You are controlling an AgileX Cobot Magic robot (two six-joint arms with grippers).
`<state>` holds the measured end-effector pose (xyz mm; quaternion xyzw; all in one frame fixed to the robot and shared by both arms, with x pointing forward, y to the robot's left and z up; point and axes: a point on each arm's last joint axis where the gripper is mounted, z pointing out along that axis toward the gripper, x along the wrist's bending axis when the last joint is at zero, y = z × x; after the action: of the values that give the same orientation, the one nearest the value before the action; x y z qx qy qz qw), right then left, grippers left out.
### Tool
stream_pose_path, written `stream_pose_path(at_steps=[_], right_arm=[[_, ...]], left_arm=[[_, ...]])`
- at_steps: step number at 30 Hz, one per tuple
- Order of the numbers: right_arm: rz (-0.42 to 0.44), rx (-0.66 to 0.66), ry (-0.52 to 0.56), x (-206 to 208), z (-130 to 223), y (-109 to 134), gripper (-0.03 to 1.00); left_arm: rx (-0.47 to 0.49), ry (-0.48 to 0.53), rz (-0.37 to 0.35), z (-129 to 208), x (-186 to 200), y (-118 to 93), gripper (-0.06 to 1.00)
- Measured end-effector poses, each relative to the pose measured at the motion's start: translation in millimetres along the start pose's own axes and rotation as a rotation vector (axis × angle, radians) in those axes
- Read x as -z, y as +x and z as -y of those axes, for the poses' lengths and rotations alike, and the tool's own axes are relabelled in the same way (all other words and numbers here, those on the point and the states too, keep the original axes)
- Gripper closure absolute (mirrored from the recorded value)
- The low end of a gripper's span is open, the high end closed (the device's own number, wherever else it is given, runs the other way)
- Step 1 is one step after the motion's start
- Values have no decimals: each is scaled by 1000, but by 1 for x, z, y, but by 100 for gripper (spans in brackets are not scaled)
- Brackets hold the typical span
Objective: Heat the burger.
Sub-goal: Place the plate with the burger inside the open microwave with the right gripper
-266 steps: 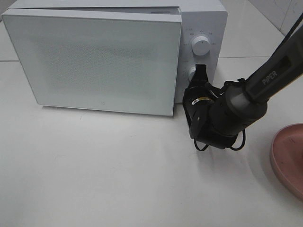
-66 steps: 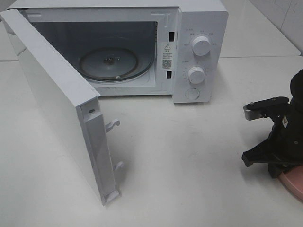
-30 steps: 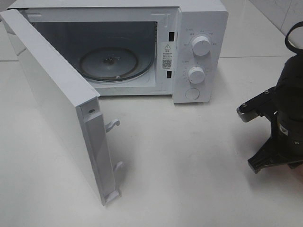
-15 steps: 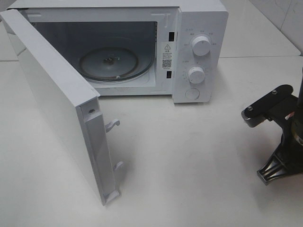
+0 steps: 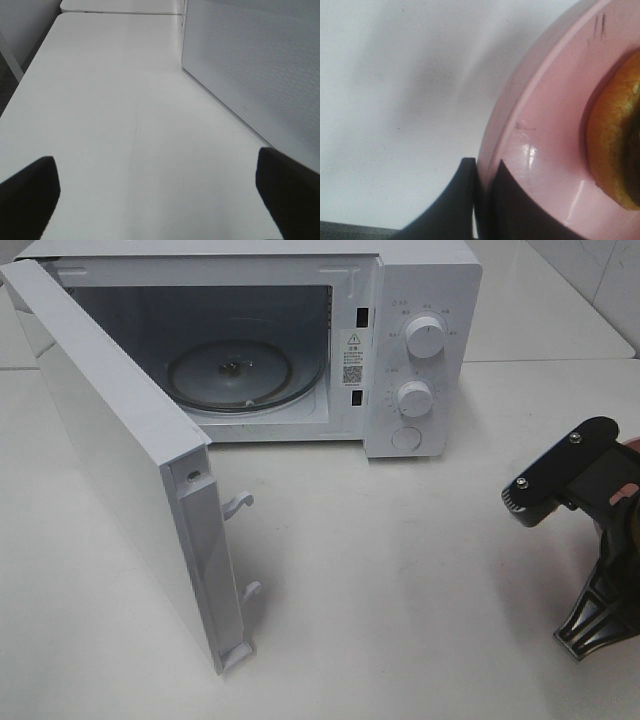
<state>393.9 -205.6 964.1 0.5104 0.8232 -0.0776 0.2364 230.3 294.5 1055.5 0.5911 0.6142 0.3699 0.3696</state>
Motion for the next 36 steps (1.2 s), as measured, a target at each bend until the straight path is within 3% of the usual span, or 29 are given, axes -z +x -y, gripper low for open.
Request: stream_pose_path(at_steps=[9, 16, 29, 36], right_arm=[[-5, 123, -51, 12, 4, 16, 90], [3, 308, -132, 23, 8, 34, 90], [19, 507, -218, 30, 6, 44, 90], [6, 677, -316, 32, -1, 50, 90]], left_arm=[[0, 0, 0, 0, 0, 0, -5], [0, 0, 0, 0, 0, 0, -5], [0, 0, 0, 0, 0, 0, -5], [0, 0, 0, 0, 0, 0, -5]])
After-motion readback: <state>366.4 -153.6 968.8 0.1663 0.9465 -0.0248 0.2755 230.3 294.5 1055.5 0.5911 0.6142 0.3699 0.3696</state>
